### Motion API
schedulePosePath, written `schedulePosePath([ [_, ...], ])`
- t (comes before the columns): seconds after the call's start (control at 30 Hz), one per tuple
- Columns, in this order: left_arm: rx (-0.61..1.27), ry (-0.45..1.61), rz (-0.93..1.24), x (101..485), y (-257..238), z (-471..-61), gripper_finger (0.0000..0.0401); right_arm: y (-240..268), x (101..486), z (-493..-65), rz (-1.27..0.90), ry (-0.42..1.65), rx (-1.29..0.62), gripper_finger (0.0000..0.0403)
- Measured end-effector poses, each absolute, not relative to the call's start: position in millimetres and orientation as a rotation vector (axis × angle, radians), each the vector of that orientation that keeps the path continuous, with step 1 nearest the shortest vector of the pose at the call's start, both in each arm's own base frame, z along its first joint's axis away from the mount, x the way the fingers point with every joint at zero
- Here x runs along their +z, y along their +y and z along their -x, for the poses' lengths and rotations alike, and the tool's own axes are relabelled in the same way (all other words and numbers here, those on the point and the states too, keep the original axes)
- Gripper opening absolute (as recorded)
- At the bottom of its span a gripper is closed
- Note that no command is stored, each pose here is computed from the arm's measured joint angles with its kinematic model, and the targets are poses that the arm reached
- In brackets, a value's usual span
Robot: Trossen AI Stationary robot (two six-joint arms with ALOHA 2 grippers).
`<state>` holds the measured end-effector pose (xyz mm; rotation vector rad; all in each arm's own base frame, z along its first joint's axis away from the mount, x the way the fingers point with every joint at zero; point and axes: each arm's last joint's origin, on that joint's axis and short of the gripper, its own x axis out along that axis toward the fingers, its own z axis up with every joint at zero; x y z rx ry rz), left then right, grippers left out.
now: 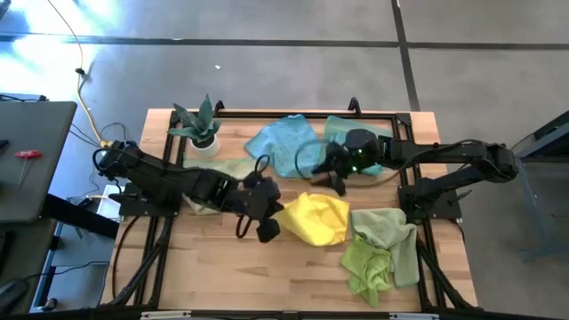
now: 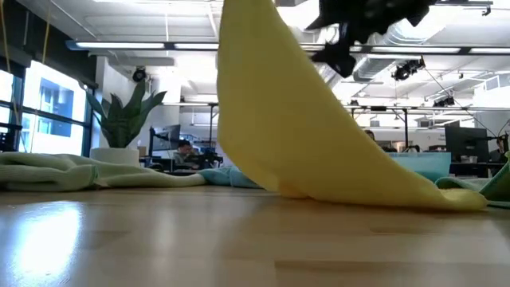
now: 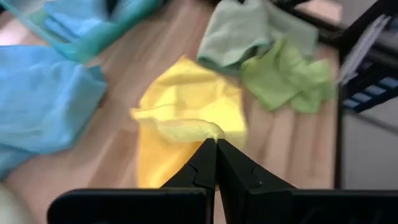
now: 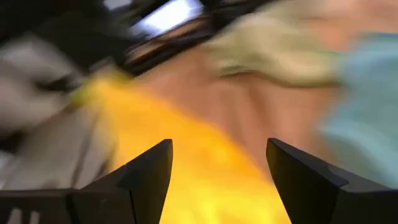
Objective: Fold microfiber towels
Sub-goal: Fold the yellow microfiber cloth
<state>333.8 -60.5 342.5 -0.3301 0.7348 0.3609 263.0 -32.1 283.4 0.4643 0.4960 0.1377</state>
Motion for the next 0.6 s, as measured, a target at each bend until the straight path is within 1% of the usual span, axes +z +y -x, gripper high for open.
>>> schedulePosePath([
  [0.07, 0.35, 0.753, 0.304, 343, -57, -334, 0.0, -26, 289, -265, -0.396, 0.443, 0.253, 0.0252],
  [0.13, 0.34, 0.761, 0.272, 343, -53, -334, 0.0, -20, 295, -268, -0.307, 0.366, 0.309, 0.0252],
  [0.23, 0.311, 0.747, 0.243, 344, -47, -337, 0.0, -14, 302, -272, -0.134, 0.26, 0.34, 0.0252],
  [0.33, 0.248, 0.708, 0.223, 348, -42, -343, 0.0, -12, 302, -275, -0.024, 0.228, 0.324, 0.0252],
  [0.53, 0.202, 0.616, 0.191, 361, -35, -344, 0.0, -13, 293, -283, 0.029, 0.251, 0.329, 0.0252],
  [0.6, 0.188, 0.618, 0.185, 363, -32, -342, 0.0, -13, 288, -288, 0.04, 0.257, 0.34, 0.0252],
])
